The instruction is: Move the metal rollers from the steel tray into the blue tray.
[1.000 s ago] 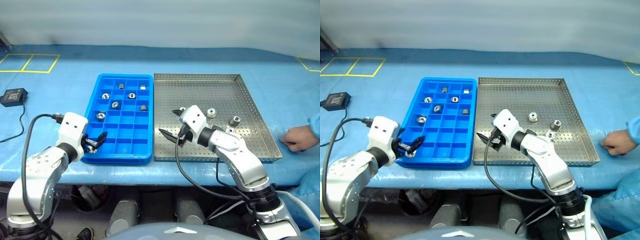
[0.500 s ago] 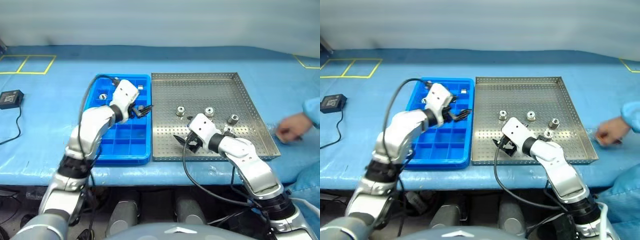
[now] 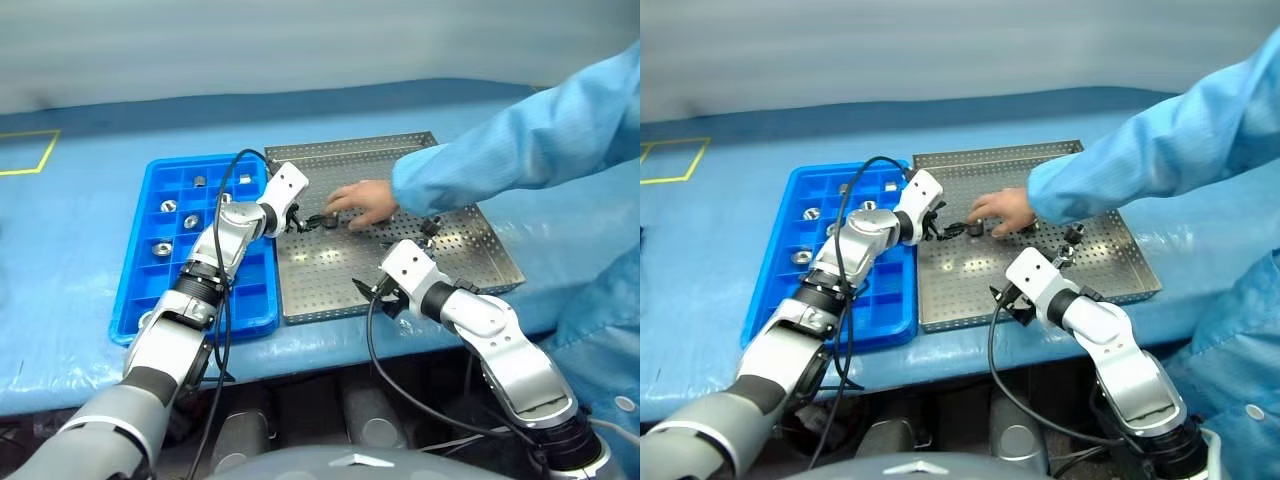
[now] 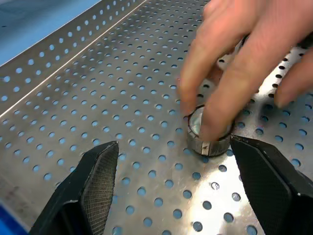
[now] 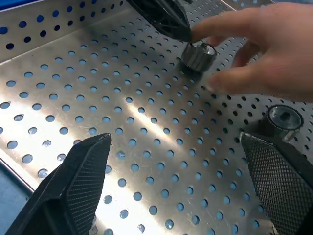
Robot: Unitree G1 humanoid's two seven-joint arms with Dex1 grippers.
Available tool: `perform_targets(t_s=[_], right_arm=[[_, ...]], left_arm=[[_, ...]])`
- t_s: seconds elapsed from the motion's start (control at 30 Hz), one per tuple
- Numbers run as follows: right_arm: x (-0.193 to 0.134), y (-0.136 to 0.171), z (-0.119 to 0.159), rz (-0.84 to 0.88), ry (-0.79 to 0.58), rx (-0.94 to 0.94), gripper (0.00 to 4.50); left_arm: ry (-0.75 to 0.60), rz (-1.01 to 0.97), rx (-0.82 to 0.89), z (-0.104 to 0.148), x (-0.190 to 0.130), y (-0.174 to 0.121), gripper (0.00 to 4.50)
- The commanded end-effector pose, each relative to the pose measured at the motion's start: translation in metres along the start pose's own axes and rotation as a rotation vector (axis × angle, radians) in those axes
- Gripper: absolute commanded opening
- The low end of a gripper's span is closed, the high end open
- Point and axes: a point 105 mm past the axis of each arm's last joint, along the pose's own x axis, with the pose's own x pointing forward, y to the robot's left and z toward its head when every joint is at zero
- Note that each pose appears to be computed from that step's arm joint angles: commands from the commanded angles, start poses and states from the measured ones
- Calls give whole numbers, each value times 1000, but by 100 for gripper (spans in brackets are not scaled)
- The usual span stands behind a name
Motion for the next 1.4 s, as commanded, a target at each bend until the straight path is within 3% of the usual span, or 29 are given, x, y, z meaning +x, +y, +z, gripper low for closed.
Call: perform_targets(t_s=[0.03,0.33,0.63,0.9,1.17,1.33,1.4], right_arm=[[-4,-4,11,-31,-40,-17,450],[-3,-5,11,-35,-39,-15,450],[-8,-11,9,-58,-28,-14,450],[-9,-11,8,-68,-23,-10,450],[-9,-11,9,-69,-26,-13,450],[-9,-13,9,-76,-27,-14,450],[-8,-12,9,-73,-29,-13,450]], left_arm=[[-33,-10,30,12,2,-1,395],[-24,-20,27,8,3,-2,395],[-73,-354,105,12,-10,-57,395],[9,-407,175,-7,-11,-70,395],[50,-430,139,-18,1,-84,395],[42,-411,153,-15,-2,-79,272],[38,-398,162,-14,-3,-76,272]])
